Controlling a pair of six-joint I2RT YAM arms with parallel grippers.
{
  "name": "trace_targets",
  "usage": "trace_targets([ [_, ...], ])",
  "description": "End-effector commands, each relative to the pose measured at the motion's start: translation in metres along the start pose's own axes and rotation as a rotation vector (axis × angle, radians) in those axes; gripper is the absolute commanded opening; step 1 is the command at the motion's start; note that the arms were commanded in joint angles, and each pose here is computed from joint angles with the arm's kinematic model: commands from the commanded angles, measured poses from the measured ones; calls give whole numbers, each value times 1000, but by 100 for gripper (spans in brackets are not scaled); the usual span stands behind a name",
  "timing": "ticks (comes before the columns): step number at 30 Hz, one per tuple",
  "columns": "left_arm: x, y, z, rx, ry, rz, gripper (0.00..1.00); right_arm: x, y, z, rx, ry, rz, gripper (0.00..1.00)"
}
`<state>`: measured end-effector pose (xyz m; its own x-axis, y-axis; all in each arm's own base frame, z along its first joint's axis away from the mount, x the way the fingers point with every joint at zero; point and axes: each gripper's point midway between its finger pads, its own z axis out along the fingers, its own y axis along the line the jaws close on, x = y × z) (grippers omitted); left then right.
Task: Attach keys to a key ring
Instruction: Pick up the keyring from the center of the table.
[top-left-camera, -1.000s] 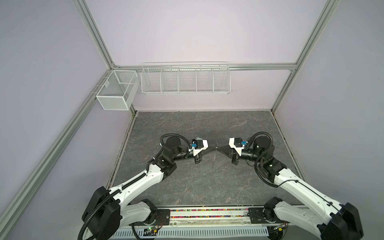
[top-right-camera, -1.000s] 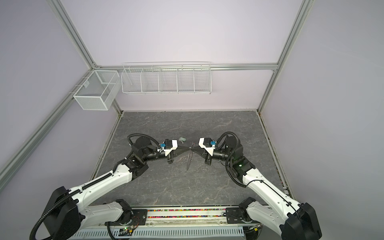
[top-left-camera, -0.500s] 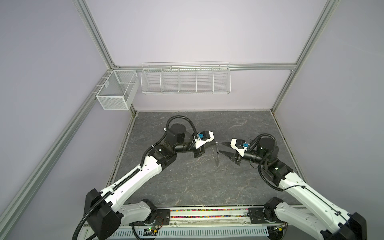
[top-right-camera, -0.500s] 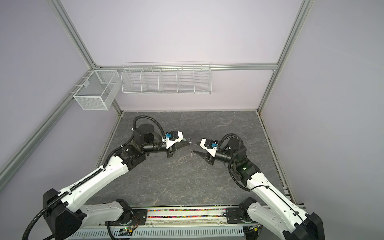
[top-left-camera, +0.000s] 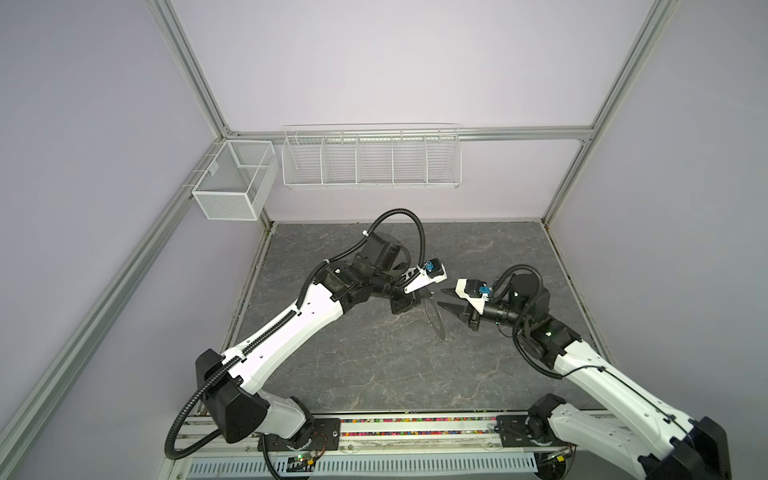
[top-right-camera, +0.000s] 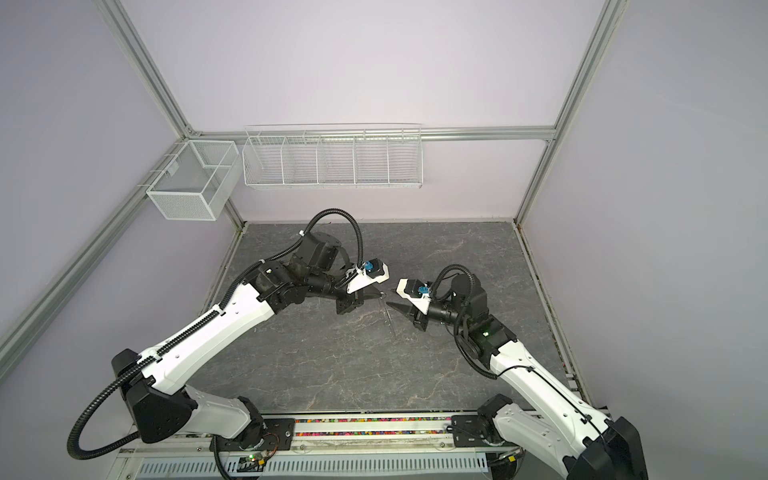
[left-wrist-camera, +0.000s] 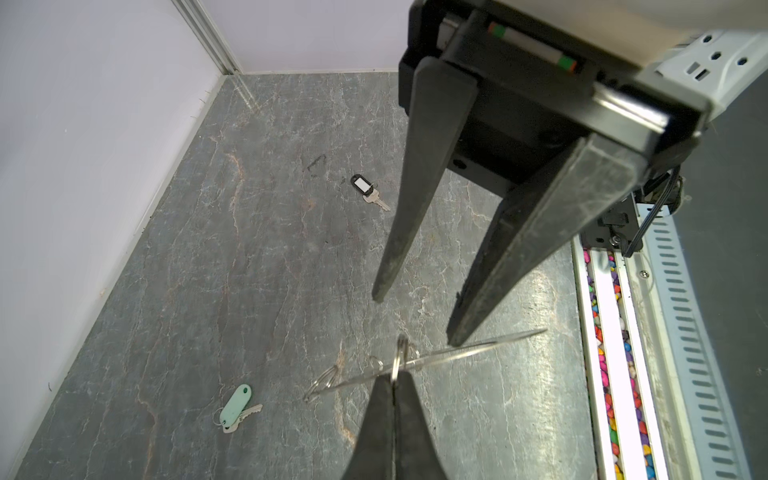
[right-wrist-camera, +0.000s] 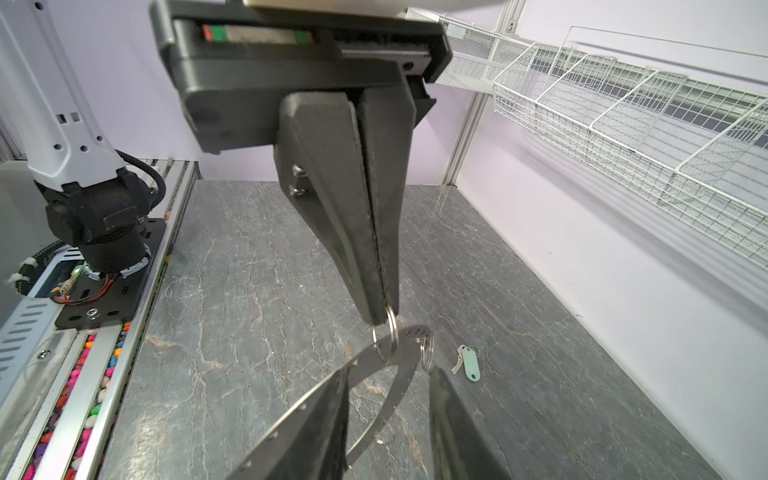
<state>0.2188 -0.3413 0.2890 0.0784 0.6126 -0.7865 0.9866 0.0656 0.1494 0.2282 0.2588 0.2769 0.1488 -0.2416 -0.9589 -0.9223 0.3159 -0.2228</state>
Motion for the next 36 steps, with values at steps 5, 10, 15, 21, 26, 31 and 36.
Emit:
trace_targets([
  [5, -3, -9, -1, 43, 14, 30, 0, -13, 0, 3, -24, -51, -9, 30],
  [10, -6, -9, 1, 51, 10, 34, 0, -12, 1, 8, -53, -50, 3, 27],
  [15, -9, -10, 1, 56, -5, 42, 0, -9, 2, 11, -70, -40, 6, 23],
  [21, -8, -12, 1, 67, -5, 58, 0, -8, 2, 11, -73, -36, 6, 10],
  [26, -10, -11, 0, 48, -30, 93, 0, -6, 5, 13, -96, -30, 17, 7],
  [31, -7, -3, -9, -37, -100, 126, 26, -10, 1, 11, -71, -56, 36, 7],
  [36, 3, 1, -26, -105, -324, 154, 23, -19, -2, 10, -59, -102, 57, 7],
])
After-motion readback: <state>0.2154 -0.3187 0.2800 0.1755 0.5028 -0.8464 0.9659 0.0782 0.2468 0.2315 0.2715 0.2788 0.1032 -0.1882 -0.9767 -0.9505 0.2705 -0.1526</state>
